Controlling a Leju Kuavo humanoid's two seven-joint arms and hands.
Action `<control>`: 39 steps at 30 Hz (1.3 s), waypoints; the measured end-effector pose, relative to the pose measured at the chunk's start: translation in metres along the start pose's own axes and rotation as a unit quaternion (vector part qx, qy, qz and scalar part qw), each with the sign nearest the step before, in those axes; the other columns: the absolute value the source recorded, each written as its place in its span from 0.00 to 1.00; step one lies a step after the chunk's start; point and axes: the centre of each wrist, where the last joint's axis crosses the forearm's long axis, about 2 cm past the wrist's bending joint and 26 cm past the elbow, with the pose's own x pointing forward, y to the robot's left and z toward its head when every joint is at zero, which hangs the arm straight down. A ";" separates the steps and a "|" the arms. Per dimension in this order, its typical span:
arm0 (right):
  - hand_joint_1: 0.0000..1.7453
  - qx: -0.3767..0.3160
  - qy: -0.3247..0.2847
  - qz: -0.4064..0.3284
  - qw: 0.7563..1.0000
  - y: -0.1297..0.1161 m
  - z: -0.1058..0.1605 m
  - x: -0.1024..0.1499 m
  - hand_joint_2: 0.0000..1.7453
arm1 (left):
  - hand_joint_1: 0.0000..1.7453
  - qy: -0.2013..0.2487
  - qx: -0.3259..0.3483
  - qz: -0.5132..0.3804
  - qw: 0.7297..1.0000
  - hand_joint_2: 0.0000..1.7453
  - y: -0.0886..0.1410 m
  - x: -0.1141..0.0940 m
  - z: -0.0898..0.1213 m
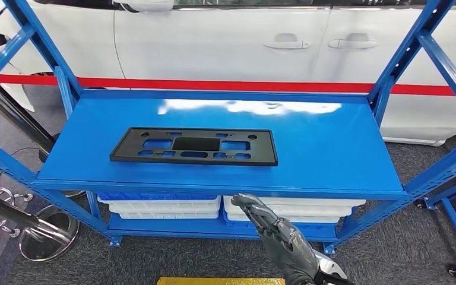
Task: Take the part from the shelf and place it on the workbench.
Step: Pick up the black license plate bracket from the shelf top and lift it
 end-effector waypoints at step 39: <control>0.00 0.002 0.005 0.008 1.000 0.000 0.004 0.002 0.00 | 0.00 -0.002 -0.003 0.003 1.000 0.00 -0.002 0.000 0.000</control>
